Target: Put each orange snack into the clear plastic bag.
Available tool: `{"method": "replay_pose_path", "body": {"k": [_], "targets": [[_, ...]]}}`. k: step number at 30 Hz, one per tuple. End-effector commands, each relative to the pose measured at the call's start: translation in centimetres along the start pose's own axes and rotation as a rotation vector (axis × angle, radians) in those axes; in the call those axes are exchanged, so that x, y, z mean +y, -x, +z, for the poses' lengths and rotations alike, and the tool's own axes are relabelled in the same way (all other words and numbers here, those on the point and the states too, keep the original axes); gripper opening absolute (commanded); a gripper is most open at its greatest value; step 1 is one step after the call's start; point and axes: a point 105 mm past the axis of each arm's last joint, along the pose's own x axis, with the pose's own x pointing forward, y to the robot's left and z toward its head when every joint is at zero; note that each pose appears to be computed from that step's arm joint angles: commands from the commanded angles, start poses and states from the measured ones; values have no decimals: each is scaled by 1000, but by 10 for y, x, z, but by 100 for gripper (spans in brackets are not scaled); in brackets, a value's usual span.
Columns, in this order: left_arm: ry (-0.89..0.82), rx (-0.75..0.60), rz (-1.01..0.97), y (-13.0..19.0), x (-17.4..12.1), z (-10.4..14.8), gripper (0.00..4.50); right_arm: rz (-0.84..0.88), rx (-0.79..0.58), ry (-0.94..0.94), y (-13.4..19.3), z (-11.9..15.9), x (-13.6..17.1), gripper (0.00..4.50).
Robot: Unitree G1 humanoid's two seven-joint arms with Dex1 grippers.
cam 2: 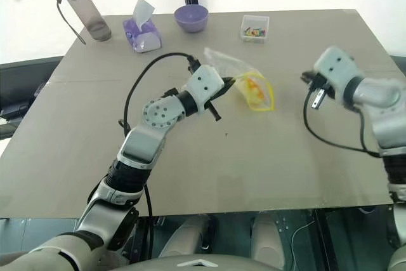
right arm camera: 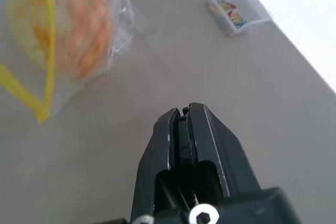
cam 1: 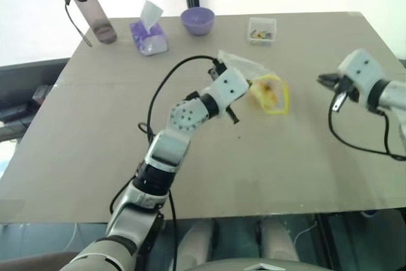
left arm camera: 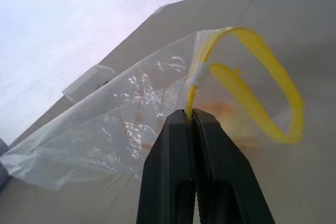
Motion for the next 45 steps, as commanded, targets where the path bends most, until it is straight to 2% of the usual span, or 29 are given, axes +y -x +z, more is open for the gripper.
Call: {"method": "replay_pose_path", "body": {"k": [1, 3, 5, 6, 10, 21, 29, 36, 37, 38, 41, 45], "targets": [[2, -10, 2, 5, -4, 0, 0, 63, 22, 5, -12, -8, 30, 138], [20, 3, 5, 7, -5, -4, 0, 75, 16, -19, -18, -9, 42, 138], [21, 18, 6, 11, -8, -8, 0, 94, 10, -37, -23, -10, 51, 197], [26, 23, 10, 13, -8, -9, 0, 89, 9, -44, -26, -10, 53, 230], [40, 39, 28, 17, -8, -13, 0, 72, 7, -103, -33, -12, 56, 415], [57, 64, 37, 22, -11, -21, 0, 107, -87, -109, -53, 18, 66, 415], [103, 96, 42, 30, -16, -38, 0, 147, -41, -163, -44, 12, 71, 415], [108, 97, 22, 30, -23, -41, 0, 98, -50, -226, -56, 18, 72, 415], [107, 96, 22, 30, -23, -40, 0, 96, -55, -223, -57, 19, 72, 362], [106, 95, 22, 30, -22, -40, 0, 96, -60, -218, -58, 20, 73, 336], [105, 100, 26, 32, -21, -42, 0, 94, -57, -209, -59, 21, 74, 182], [105, 107, 27, 33, -22, -44, 0, 86, -45, -204, -58, 17, 74, 8]]}}
